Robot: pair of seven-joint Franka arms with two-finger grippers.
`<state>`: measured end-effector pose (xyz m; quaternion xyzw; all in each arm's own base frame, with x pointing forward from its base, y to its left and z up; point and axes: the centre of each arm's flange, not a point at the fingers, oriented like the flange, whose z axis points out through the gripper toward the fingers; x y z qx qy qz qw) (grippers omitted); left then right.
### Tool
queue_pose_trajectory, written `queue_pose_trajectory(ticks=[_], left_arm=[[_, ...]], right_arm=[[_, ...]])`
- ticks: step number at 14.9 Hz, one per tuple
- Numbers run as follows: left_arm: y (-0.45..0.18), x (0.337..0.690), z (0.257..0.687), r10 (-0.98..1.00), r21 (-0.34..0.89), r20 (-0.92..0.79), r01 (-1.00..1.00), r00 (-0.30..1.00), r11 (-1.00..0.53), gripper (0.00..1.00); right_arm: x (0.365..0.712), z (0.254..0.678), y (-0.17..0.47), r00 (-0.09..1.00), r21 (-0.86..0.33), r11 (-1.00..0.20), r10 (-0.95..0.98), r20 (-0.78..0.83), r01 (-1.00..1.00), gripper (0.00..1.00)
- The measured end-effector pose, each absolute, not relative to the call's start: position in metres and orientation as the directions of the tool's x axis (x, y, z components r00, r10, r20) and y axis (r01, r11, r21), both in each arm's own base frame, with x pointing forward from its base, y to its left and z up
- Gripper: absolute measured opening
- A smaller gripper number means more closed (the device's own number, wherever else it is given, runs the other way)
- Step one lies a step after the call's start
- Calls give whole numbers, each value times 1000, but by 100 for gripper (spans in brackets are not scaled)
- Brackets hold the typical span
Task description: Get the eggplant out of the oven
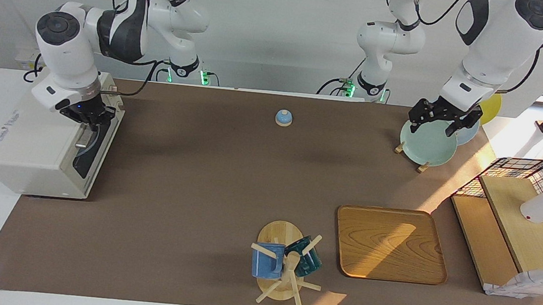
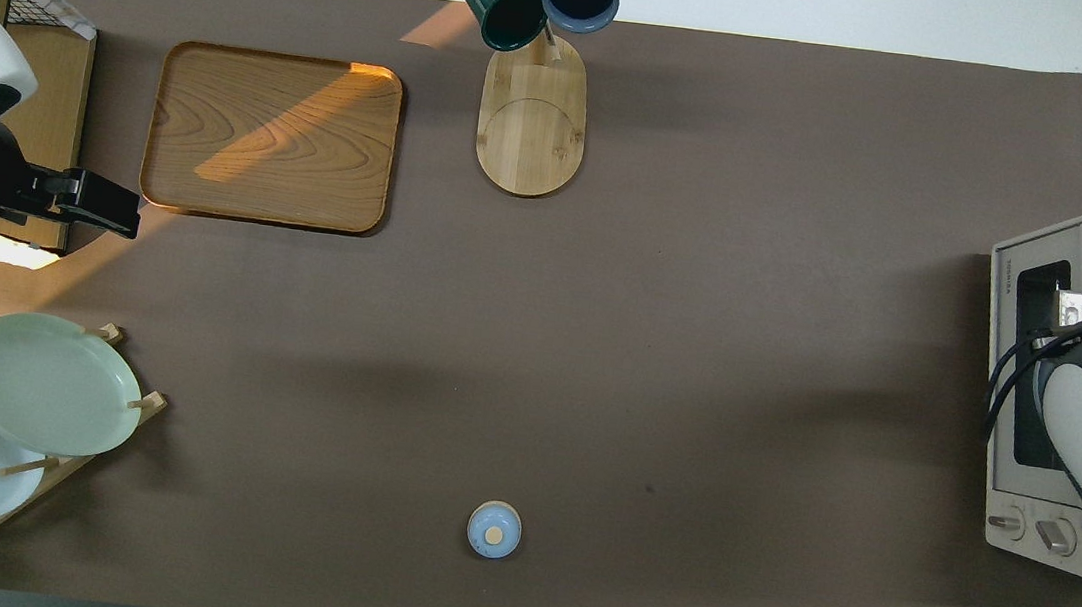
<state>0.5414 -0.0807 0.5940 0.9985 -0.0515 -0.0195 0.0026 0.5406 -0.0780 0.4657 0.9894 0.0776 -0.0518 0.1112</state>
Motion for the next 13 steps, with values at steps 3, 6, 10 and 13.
queue_pose_trajectory(ticks=[3,6,10,13], left_arm=[[-81,541,594,-103,7,-39,-103,994,-995,100],[-81,541,594,-103,7,-39,-103,994,-995,100],[-81,541,594,-103,7,-39,-103,994,-995,100],[-81,541,594,-103,7,-39,-103,994,-995,100]], right_arm=[[539,462,-72,982,214,-960,159,-107,179,1],[536,456,-56,977,211,-955,191,-92,207,1],[544,422,-10,978,163,-965,202,-41,206,1],[551,374,14,979,136,-970,202,-3,200,1]])
